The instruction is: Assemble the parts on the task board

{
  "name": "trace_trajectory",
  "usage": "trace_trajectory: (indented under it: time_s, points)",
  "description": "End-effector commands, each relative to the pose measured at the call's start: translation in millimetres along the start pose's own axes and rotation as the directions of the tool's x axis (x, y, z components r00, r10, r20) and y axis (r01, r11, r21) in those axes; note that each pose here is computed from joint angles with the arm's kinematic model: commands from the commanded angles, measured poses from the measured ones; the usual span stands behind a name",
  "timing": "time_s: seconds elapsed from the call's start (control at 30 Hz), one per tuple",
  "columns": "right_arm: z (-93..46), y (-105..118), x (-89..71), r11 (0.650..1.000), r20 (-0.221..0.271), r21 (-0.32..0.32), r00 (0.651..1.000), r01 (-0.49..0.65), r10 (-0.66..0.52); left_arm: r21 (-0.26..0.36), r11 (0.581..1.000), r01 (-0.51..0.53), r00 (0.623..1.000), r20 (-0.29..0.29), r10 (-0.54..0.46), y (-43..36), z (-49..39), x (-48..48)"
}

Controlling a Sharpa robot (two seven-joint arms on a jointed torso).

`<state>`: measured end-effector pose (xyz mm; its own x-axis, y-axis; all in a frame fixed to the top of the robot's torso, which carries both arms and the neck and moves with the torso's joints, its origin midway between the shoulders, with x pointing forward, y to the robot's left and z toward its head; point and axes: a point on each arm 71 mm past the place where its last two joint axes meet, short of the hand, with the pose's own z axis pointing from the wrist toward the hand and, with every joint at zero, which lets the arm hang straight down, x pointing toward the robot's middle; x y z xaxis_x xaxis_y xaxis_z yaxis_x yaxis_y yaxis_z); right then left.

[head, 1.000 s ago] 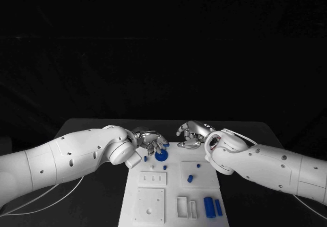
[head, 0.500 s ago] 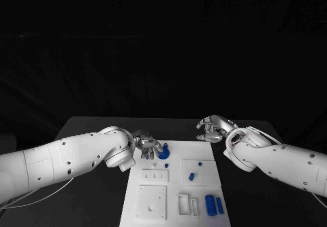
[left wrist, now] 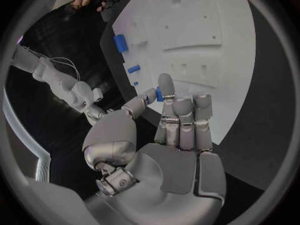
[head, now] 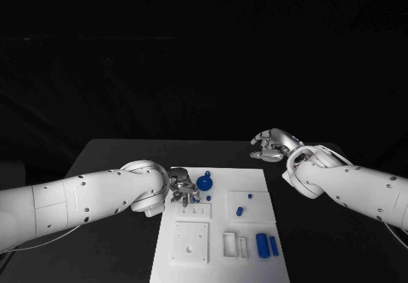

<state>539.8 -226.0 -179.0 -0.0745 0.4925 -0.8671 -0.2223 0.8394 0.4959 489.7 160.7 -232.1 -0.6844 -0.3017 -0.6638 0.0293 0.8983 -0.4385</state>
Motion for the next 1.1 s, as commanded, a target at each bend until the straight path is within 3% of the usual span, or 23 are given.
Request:
trace_trajectory:
  time_s: [0.03,0.27,0.57,1.1]
  points:
    - [1.6,3,0.5,0.999,0.005,-0.025,1.0,-0.022,0.023,-0.026,0.998,-0.062,0.998,-0.012,0.062,2.2,0.5,5.7]
    - [2.6,6,2.5,0.999,0.001,-0.031,1.0,-0.025,0.025,-0.041,0.995,-0.086,0.996,-0.023,0.085,6.4,4.8,17.8]
    - [2.4,9,3.9,0.999,-0.007,-0.036,1.0,-0.027,0.027,-0.052,0.994,-0.092,0.996,-0.022,0.091,10.7,8.2,20.8]
    - [1.8,11,4.9,0.999,-0.014,-0.037,0.999,-0.03,0.029,-0.05,0.995,-0.087,0.996,-0.001,0.087,11.1,15.4,27.9]
